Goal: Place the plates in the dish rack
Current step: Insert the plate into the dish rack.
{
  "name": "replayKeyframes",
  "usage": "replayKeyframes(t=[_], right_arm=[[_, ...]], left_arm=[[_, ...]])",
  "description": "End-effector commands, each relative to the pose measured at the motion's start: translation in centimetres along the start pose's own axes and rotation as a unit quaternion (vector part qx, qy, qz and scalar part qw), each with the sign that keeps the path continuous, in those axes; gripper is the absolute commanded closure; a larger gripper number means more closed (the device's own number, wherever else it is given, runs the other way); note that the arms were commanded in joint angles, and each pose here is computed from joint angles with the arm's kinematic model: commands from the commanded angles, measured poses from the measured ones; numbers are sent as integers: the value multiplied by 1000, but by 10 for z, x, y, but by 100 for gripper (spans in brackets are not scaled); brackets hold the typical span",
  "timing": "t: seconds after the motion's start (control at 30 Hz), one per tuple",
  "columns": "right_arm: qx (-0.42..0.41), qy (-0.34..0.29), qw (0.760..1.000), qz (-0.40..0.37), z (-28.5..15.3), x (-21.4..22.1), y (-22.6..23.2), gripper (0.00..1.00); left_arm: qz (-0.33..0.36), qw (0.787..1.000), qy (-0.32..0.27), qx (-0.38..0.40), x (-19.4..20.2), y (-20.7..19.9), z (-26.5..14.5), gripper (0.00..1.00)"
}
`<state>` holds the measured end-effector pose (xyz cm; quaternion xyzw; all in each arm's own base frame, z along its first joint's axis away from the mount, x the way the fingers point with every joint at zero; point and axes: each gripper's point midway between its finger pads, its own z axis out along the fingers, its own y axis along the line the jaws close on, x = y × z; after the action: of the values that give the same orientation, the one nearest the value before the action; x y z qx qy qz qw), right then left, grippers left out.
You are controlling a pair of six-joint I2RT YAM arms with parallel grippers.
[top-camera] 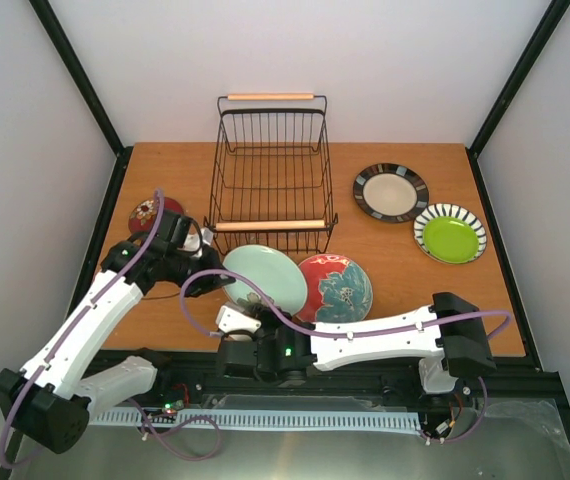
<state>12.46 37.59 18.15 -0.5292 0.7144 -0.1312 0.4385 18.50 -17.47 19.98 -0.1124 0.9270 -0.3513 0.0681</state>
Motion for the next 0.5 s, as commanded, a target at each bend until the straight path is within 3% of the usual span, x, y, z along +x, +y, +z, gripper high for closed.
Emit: replayKeyframes(t=[0.0,0.03,0.1,0.17,0.2,0.4,0.47], right_arm=[[8,9,996,88,0,-1,-22,97],[2,5,996,92,-3,-2,-23,97],[-6,-4,995,101,-10,-6,-25,97],[-17,-12,994,110,-16,-9,-26,97],[-24,-15,993,116,-20,-10,-28,97],[-58,-43,985,155,-41,-19,-41,97],[-76,-59,980,176,-50,-27,-48,97]], left_arm=[[101,990,-19,94,-1,-56,-32,99],[105,989,-23,97,-2,-59,-34,97],[113,988,-37,102,-5,-65,-40,76],[121,985,-55,108,-9,-71,-48,66],[124,984,-65,109,-11,-74,-52,53],[147,974,-130,114,-27,-92,-79,35],[152,970,-157,109,-34,-98,-90,22]])
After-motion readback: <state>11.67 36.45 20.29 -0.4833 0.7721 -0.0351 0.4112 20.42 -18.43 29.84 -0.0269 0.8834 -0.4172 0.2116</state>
